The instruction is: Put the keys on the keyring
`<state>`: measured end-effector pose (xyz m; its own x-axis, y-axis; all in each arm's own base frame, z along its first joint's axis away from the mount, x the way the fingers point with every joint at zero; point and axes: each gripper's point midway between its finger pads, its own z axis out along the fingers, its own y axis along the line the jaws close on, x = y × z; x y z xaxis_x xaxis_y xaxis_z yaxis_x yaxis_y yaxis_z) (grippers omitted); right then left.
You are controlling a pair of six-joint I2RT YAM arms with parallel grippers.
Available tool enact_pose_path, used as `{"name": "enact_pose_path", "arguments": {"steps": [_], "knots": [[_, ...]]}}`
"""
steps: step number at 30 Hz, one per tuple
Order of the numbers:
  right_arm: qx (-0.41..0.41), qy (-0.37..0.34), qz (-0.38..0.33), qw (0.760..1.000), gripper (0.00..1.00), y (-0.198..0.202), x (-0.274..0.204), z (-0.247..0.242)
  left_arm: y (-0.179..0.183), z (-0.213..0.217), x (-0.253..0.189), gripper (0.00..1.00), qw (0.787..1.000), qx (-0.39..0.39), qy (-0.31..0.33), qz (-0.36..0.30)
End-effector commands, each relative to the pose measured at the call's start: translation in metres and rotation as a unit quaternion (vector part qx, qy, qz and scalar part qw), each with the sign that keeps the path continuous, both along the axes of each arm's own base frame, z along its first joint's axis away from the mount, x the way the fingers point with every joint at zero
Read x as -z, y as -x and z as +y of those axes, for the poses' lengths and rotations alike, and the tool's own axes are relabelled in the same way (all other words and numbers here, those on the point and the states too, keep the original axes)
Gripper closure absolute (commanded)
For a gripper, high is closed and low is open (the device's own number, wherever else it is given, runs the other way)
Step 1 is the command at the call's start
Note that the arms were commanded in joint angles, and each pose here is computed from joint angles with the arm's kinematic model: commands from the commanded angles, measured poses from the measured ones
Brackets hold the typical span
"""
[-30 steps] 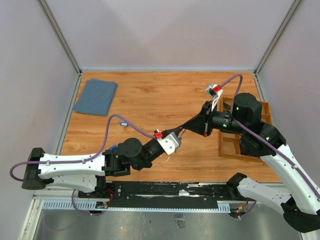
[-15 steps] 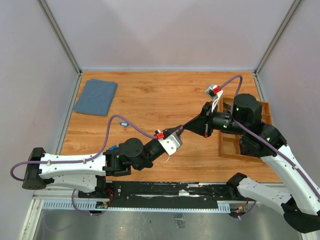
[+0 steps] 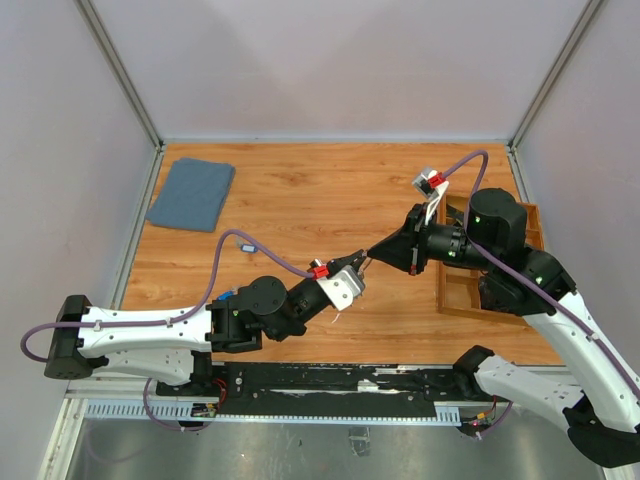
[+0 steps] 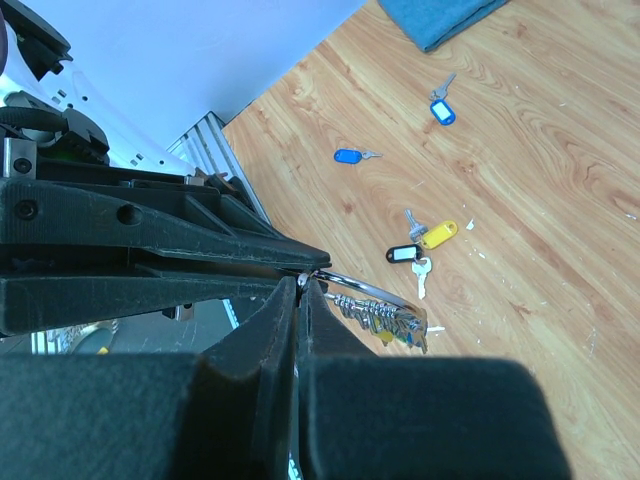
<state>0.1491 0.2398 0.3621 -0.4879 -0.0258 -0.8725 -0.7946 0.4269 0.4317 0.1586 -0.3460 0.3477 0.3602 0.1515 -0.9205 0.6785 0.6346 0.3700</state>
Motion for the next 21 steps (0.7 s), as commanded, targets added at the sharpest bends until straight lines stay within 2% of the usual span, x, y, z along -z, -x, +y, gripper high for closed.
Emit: {"name": "enact_pose_path", "arguments": {"steps": [1,3,15,16,19,21], "knots": [[0.002,-0.017,-0.022,1.0,0.99,0.002,-0.016,-0.005,-0.004,0.005,-0.014,0.93,1.0,-0.014,0.023,-0.003],[0.001,-0.016,-0.02,1.0,0.99,0.003,-0.014,-0.004,-0.004,0.005,-0.015,0.99,1.0,-0.013,0.023,-0.004],[0.027,0.003,-0.043,0.999,0.98,-0.002,-0.013,-0.015,-0.005,0.007,-0.012,0.99,1.0,-0.019,-0.002,-0.011],[0.033,0.006,-0.049,0.998,0.94,-0.003,-0.013,-0.017,-0.006,0.007,-0.011,0.99,1.0,-0.02,-0.007,-0.012],[0.062,0.011,-0.072,0.995,0.72,-0.008,-0.017,-0.028,-0.006,0.008,-0.007,0.99,0.999,-0.021,-0.02,-0.015],[0.084,0.016,-0.084,0.993,0.65,-0.011,-0.02,-0.036,-0.006,0.009,-0.005,0.99,0.999,-0.021,-0.028,-0.016]]}}
